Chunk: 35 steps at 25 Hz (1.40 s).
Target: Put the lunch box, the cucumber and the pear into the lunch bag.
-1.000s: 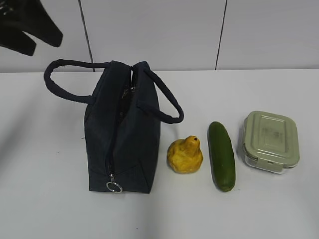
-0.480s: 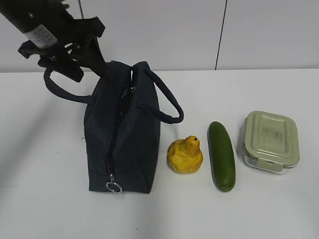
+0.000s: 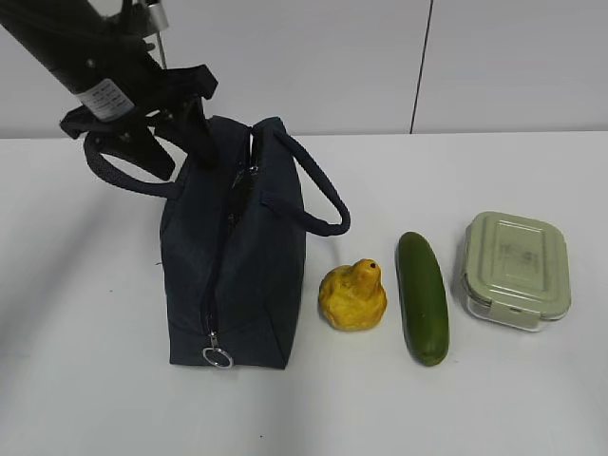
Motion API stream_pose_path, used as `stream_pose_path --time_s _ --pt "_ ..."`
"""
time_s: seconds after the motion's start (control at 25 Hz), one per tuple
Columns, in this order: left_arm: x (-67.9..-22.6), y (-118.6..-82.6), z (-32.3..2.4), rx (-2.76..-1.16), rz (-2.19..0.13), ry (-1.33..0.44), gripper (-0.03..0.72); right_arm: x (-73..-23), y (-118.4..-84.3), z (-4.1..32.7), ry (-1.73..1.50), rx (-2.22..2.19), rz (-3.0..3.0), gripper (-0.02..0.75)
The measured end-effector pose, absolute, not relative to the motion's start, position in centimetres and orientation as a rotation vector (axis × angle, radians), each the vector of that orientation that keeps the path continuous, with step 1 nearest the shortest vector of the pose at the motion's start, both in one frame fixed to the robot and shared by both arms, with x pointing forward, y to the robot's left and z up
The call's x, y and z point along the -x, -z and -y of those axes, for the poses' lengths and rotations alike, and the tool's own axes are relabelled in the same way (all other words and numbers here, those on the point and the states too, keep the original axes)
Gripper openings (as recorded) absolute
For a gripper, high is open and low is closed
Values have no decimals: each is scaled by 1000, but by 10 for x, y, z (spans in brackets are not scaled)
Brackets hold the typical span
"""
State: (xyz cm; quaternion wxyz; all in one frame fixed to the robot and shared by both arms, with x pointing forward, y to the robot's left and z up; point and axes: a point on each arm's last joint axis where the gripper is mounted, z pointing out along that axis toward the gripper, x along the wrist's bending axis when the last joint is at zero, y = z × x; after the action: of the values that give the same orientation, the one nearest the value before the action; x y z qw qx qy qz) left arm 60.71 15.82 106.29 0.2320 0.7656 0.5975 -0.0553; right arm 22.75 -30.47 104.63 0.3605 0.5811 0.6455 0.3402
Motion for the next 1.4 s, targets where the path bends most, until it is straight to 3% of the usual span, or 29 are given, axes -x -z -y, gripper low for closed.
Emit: stream_pose_path --time_s 0.2,0.28,0.44,0.52,1.4 --pt "-608 -1060 -158 -2107 -1647 162 408 -227 -1046 305 -877 -1498 -1664 583" --pt "-608 -1060 -158 -2108 -1648 165 337 -227 -1046 305 -877 -1498 -1664 583" --pt "-608 -1060 -158 -2108 -1648 168 87 -227 -1046 305 -877 -1498 -1664 583" --pt "-608 -1060 -158 -2108 -1648 168 18 -227 -1046 305 -877 -1498 -1664 583" --pt "-605 -1062 -153 -2070 -1646 261 8 -235 -1047 304 -849 -1540 -1691 583"
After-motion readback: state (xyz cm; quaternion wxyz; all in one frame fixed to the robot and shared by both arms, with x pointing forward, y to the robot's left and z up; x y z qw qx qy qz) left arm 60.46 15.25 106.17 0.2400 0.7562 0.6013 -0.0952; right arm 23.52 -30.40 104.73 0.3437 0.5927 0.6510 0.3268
